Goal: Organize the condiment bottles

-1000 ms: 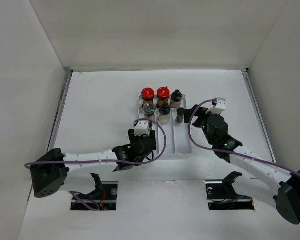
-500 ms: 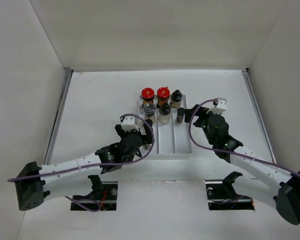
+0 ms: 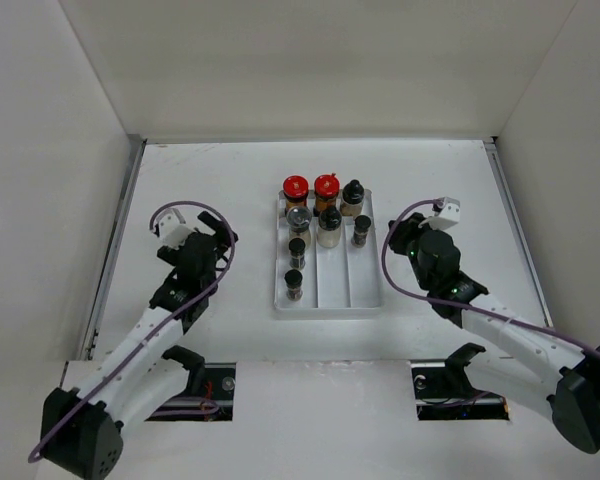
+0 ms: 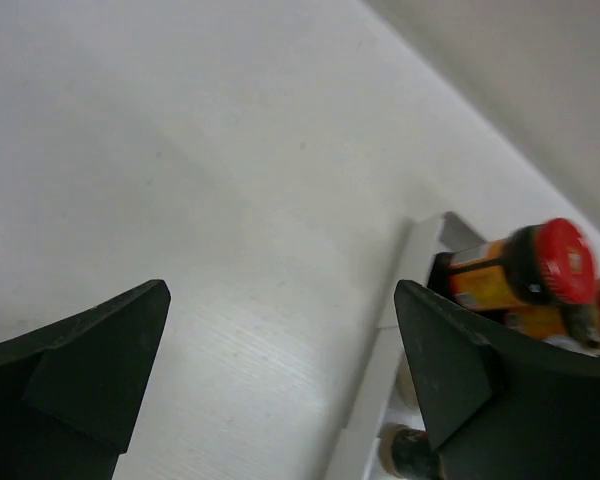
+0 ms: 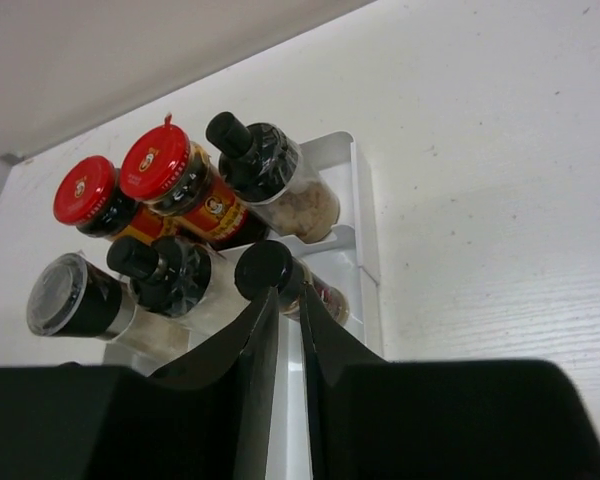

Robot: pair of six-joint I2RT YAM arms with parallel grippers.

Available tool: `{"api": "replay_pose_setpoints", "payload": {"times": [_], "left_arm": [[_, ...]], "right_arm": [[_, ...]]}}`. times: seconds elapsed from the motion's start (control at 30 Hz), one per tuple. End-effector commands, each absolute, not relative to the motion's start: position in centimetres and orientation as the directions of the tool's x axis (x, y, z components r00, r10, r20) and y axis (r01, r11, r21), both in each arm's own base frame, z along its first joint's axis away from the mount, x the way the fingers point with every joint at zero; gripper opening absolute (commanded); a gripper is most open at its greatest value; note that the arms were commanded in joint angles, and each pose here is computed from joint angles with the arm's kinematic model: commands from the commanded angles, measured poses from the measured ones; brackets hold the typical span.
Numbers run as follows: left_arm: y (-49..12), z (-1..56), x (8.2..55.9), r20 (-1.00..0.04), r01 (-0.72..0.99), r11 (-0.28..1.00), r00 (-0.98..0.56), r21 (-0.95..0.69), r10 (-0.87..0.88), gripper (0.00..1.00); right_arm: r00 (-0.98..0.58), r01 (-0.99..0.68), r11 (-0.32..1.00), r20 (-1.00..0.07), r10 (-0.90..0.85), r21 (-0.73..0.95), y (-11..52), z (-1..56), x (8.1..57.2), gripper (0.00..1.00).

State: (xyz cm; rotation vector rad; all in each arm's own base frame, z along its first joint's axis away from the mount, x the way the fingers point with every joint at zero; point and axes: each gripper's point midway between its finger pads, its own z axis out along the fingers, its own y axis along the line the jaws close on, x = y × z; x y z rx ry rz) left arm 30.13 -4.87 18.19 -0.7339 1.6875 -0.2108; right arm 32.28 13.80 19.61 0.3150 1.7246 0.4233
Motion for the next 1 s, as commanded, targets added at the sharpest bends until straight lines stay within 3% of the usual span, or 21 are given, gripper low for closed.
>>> {"api": "replay_pose_setpoints", "payload": {"times": [0.0, 0.07, 0.2, 0.33, 0.97], "left_arm": [[-5.2, 13.0, 30.4, -0.722, -0.402, 0.736, -0.222, -0.545, -0.655, 1.0], [-4.9, 11.5, 30.7, -0.696, -0.43, 0.728, -0.264, -0.534, -0.667, 1.0], [-4.9, 9.8, 31.1, -0.675, -0.461, 0.727, -0.312, -0.508, -0.669, 1.0], [-5.4, 10.4, 31.7, -0.68, -0.422, 0.719, -0.269, -0.553, -0.682, 1.0], [-6.8, 10.5, 33.9, -0.671, -0.344, 0.701, -0.223, -0.625, -0.707, 1.0]], "right_arm": [[-0.153, -0.008, 0.88, -0.87, 0.468, 0.475, 13.4, 20.3, 32.9, 0.2], [-0.16, 0.001, 0.882, -0.871, 0.465, 0.47, 13.3, 19.9, 33.0, 0.23], [-0.157, 0.011, 0.88, -0.868, 0.471, 0.475, 13.0, 19.7, 33.1, 0.58], [-0.156, 0.029, 0.879, -0.866, 0.474, 0.476, 12.4, 19.4, 33.2, 0.73], [-0.15, 0.143, 0.872, -0.861, 0.486, 0.467, 8.9, 17.2, 34.1, 0.73]]}}
